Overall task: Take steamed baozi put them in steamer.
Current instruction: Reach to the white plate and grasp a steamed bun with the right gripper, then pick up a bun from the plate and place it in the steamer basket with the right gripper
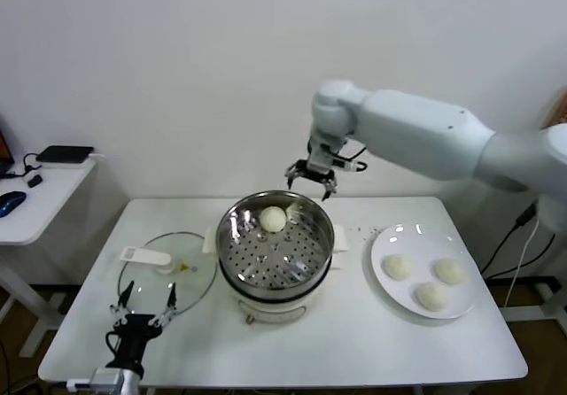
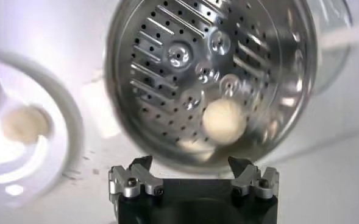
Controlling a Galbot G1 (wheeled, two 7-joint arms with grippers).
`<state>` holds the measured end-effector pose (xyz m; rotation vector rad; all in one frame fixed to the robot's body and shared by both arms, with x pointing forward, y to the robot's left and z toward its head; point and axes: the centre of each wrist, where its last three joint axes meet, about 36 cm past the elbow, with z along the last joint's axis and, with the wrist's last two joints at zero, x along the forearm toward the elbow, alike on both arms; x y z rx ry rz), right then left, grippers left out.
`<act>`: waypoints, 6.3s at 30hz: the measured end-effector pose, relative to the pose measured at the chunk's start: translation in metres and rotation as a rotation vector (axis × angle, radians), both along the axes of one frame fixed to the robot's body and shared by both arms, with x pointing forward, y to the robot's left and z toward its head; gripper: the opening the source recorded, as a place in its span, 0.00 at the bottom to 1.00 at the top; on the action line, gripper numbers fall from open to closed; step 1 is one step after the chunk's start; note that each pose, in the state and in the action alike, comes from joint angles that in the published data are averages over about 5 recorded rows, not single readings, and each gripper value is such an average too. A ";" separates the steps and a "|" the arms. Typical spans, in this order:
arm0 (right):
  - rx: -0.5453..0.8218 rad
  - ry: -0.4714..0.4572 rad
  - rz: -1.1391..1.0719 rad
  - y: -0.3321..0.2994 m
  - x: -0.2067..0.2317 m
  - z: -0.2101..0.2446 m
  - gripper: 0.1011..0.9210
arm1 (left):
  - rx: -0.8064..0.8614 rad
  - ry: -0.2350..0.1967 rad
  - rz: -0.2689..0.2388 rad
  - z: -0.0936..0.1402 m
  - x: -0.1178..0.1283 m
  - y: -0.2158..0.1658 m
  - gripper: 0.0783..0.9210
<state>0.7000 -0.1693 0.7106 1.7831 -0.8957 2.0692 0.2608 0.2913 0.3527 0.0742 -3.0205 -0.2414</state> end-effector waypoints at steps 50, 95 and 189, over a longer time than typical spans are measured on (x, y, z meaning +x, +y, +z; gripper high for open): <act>0.067 0.255 -0.826 -0.206 -0.036 -0.232 0.88 | 0.005 -0.006 -0.027 -0.002 -0.008 -0.003 0.88; 0.080 0.272 -0.817 -0.204 -0.026 -0.256 0.75 | 0.010 0.008 -0.022 -0.008 -0.009 -0.004 0.88; 0.245 0.454 -0.509 0.170 -0.012 -0.134 0.78 | 0.040 -0.029 -0.034 0.006 -0.003 -0.009 0.88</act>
